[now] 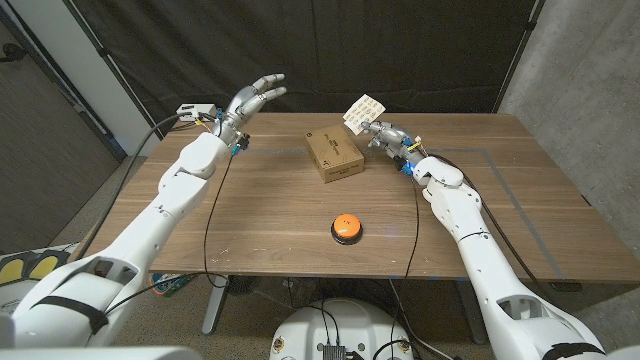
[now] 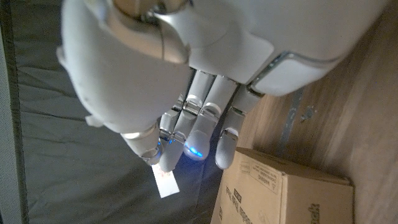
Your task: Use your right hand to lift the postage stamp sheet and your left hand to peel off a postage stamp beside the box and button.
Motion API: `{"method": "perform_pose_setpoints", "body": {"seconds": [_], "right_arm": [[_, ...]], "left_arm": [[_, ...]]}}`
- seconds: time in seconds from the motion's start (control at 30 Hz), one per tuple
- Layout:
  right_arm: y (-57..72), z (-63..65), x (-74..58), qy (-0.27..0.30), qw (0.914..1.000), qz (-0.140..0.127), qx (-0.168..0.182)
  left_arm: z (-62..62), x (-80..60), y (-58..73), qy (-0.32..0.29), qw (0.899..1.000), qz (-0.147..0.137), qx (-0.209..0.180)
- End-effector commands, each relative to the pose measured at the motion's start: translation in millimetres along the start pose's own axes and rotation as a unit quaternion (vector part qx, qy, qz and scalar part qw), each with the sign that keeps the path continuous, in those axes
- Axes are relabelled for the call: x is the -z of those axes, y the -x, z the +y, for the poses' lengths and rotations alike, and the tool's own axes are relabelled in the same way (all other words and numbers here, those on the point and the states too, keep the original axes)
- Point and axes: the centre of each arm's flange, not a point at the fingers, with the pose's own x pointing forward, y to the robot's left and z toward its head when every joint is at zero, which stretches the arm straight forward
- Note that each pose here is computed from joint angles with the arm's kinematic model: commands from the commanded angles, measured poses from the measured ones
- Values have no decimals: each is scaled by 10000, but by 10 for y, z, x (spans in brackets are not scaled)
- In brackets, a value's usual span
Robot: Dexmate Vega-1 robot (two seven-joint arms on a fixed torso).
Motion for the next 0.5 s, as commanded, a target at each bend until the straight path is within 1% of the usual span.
{"method": "perform_pose_setpoints", "body": {"seconds": [0.03, 0.1, 0.2, 0.33, 0.5], "right_arm": [[119, 24, -158, 776, 9948, -629, 219], [139, 39, -178, 868, 9936, -675, 260], [166, 62, -210, 931, 9929, -655, 339], [202, 92, -254, 1017, 9919, -599, 472], [250, 133, -306, 1084, 9916, -488, 506]], "left_arm": [[-72, -395, -199, -1278, 9902, -506, 260], [-103, -444, -222, -1411, 9879, -587, 261], [-154, -508, -240, -1564, 9848, -720, 221], [-217, -577, -252, -1781, 9799, -872, 205], [-298, -665, -257, -2103, 9717, -1061, 179]]}}
